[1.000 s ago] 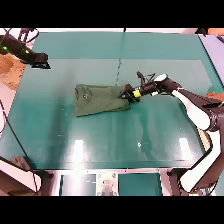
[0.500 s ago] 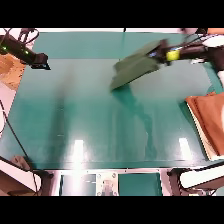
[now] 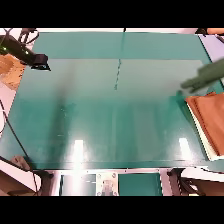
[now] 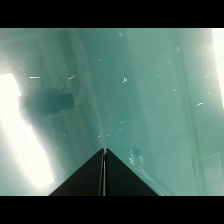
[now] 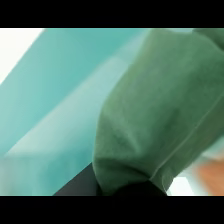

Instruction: Fold the shirts.

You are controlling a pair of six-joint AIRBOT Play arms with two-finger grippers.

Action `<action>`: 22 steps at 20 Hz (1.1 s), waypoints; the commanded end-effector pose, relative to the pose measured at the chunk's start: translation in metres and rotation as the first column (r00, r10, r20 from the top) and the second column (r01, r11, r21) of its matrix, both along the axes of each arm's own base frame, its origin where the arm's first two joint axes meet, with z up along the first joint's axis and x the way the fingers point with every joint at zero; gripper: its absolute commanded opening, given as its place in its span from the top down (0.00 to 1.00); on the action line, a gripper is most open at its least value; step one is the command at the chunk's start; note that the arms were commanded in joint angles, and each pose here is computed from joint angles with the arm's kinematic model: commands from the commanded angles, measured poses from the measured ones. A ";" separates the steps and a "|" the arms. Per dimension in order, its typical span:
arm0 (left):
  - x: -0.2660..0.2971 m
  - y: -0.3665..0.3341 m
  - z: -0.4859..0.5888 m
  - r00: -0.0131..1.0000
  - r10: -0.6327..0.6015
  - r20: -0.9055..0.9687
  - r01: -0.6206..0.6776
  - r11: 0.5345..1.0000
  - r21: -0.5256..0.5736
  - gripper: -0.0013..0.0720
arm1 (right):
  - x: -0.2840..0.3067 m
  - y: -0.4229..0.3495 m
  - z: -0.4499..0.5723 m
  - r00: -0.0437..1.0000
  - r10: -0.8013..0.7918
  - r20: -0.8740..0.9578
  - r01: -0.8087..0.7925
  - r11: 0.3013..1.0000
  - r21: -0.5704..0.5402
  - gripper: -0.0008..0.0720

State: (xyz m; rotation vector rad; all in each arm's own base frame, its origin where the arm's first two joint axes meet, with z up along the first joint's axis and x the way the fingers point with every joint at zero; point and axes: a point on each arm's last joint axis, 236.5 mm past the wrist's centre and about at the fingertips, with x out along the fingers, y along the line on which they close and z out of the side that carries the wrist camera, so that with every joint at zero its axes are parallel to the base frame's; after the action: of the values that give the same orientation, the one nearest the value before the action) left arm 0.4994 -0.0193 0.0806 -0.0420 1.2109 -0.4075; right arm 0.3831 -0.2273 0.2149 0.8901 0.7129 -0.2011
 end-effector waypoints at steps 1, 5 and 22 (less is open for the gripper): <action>-0.002 0.000 -0.006 1.000 0.007 -0.019 -0.007 1.000 -0.006 0.94 | -0.100 -0.072 -0.025 0.929 -0.286 -0.236 0.273 0.958 -0.088 0.96; -0.008 -0.001 -0.016 0.998 0.005 -0.055 -0.006 1.000 -0.010 0.94 | -0.176 -0.086 -0.061 0.769 -0.434 -0.470 0.402 0.899 -0.172 0.96; -0.012 -0.001 0.014 1.000 0.004 0.003 -0.004 1.000 0.001 0.95 | -0.130 -0.026 -0.143 0.811 -0.230 -0.537 0.271 0.963 -0.004 0.96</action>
State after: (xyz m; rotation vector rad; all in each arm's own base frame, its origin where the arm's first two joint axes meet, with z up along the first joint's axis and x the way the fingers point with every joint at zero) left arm 0.4902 -0.0210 0.0788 -0.0546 1.2350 -0.4093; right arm 0.1798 -0.2707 0.0414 1.0324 1.2836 -0.9129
